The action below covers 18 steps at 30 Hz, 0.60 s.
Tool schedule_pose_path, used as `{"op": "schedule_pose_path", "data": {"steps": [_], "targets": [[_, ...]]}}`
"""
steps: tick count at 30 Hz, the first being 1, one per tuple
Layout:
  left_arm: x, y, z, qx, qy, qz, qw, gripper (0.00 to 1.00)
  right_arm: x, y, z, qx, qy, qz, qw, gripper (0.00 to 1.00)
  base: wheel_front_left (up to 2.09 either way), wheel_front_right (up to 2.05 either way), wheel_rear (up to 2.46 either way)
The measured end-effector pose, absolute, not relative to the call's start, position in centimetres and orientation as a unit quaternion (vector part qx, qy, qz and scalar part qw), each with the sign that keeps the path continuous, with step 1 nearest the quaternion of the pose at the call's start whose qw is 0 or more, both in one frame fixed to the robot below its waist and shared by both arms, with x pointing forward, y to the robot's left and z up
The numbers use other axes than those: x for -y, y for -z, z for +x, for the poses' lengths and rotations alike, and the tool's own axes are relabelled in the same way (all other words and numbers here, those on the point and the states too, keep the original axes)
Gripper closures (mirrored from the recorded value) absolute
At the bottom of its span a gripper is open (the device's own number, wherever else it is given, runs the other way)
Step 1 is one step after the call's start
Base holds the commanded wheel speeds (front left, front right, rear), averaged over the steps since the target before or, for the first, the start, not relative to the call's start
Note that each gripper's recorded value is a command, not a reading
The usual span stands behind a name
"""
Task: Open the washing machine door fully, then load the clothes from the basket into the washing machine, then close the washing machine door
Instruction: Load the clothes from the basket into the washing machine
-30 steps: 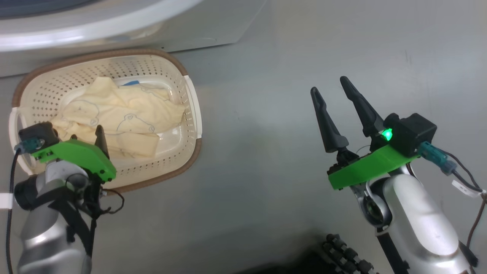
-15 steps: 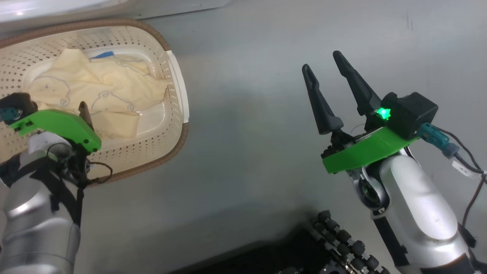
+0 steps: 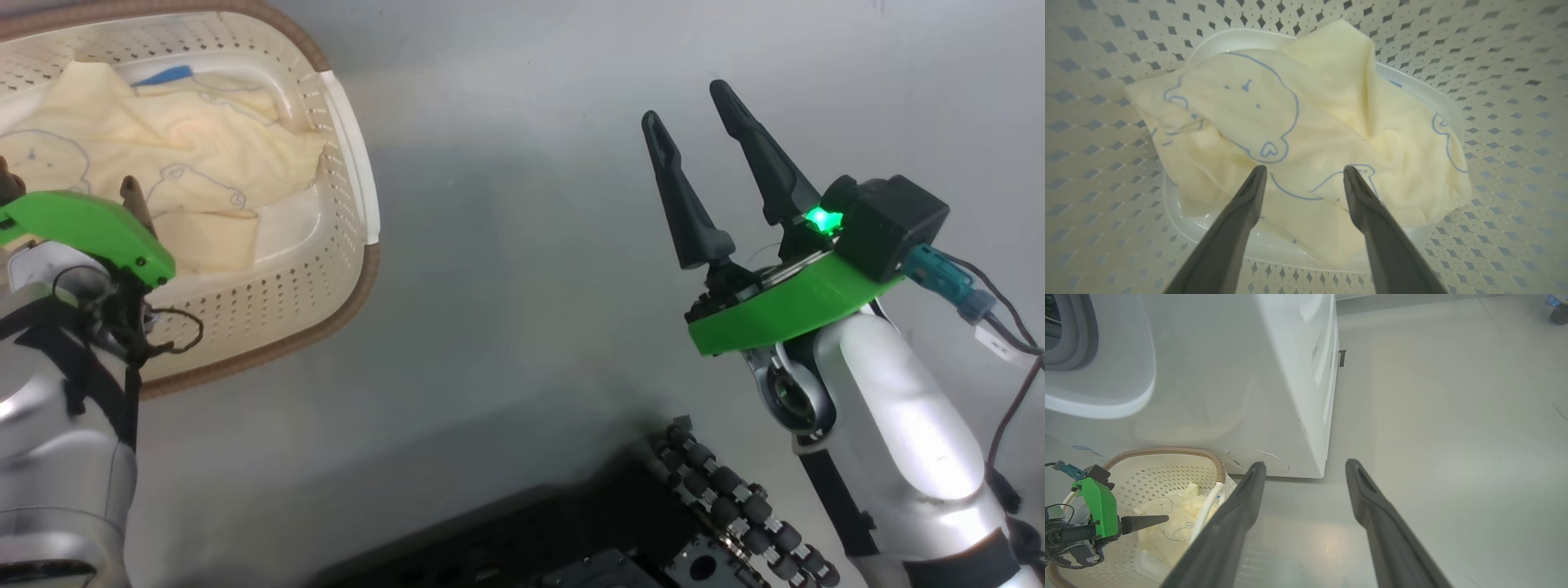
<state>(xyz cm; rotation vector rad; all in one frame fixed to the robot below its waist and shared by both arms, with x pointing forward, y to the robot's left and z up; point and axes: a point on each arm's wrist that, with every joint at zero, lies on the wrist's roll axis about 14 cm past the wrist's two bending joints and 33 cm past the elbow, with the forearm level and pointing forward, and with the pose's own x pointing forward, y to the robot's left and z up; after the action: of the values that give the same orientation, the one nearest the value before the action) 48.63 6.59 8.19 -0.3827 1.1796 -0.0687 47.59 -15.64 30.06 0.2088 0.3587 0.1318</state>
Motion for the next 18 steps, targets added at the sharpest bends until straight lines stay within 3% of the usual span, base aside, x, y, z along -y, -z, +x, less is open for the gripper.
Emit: {"op": "schedule_pose_path", "data": {"steps": [18], "targets": [[-6.2,-5.6,48.8,-0.563,0.024,-0.182,0.806,0.0,16.0,-27.8,47.3,-0.2,-0.061,0.1,0.973,0.0,0.0,0.0,0.0]]}}
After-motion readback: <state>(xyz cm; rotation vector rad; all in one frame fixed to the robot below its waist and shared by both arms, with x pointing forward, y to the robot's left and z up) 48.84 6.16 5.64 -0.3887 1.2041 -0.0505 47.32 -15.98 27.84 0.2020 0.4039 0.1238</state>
